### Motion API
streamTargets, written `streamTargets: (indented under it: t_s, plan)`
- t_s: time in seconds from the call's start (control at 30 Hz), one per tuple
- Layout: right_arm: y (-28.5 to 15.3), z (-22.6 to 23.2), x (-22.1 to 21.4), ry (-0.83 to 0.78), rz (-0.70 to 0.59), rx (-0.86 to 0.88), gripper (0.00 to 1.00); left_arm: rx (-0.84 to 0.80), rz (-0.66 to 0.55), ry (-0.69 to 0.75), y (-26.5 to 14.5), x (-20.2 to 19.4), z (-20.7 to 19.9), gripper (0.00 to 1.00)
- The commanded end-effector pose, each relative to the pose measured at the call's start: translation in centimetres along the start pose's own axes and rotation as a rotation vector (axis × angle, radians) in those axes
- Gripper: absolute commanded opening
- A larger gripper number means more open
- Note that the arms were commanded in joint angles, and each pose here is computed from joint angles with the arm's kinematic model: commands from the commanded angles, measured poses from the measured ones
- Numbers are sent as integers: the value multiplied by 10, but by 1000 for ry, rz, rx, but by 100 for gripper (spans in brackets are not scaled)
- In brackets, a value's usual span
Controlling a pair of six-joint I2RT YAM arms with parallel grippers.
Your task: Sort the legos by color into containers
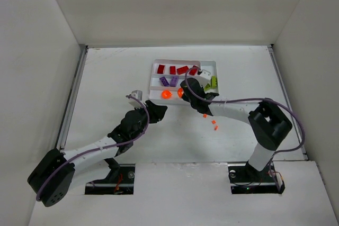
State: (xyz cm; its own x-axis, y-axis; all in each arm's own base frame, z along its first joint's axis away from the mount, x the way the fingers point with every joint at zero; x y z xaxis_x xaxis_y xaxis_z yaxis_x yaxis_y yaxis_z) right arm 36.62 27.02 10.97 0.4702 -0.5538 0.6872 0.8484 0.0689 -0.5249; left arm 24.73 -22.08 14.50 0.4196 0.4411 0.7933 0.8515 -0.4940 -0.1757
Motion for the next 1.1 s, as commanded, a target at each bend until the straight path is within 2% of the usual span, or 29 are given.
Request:
streamTargets:
  t_s: [0.0,0.13,0.2,0.23,0.33,0.4,0.5,0.67,0.73,0.77,0.87,1.07]
  plan:
    - [6,28,14,15,-27,62,15,-29,-30,0,1,6,-7,37]
    - [11,26,7,13,-15,57,39,-34,-24,-11,1,6,-8,37]
    - [5,21,11,17,-25,53,47,-35,-30,-3,0,7,-9,37]
    - [-2,15,16,27,-44,51,48,-34,-29,-3,0,6,-9,37]
    - [-22,-17,36,66,-121,8,42,-34,-15,-8,2,4,-10,36]
    - [-37,-49,45,95,-170,-44,35,-42,-8,3,2,1,-14,36]
    - [-56,-104,40,161,-185,-137,25,-49,15,13,5,-6,-20,36]
    - [-68,-167,24,176,-163,-285,25,-73,45,35,7,-17,-32,36]
    - [-65,-181,18,154,-143,-337,28,-81,49,35,7,-18,-34,36]
    - [-63,-182,18,143,-140,-348,26,-84,45,37,6,-18,-36,36]
    - [-59,-175,23,113,-143,-352,34,-80,39,38,6,-16,-33,36]
    - [-46,-174,27,78,-129,-419,29,-82,17,28,2,-9,-32,36]
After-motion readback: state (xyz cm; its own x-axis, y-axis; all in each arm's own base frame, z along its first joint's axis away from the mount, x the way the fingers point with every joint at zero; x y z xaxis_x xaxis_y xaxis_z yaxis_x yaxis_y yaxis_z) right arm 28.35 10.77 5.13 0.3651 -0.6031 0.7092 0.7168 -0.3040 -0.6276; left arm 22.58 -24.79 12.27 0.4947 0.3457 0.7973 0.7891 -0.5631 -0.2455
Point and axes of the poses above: each gripper's point midway between its finger pads, its own y axis out along the fingers, its own z axis along the line the jaws close on, x = y × z, the point moved 1 cm from there along -y, back along the fingers, and after that the axes turned 7 degrees about y, right-handed, at the moved point
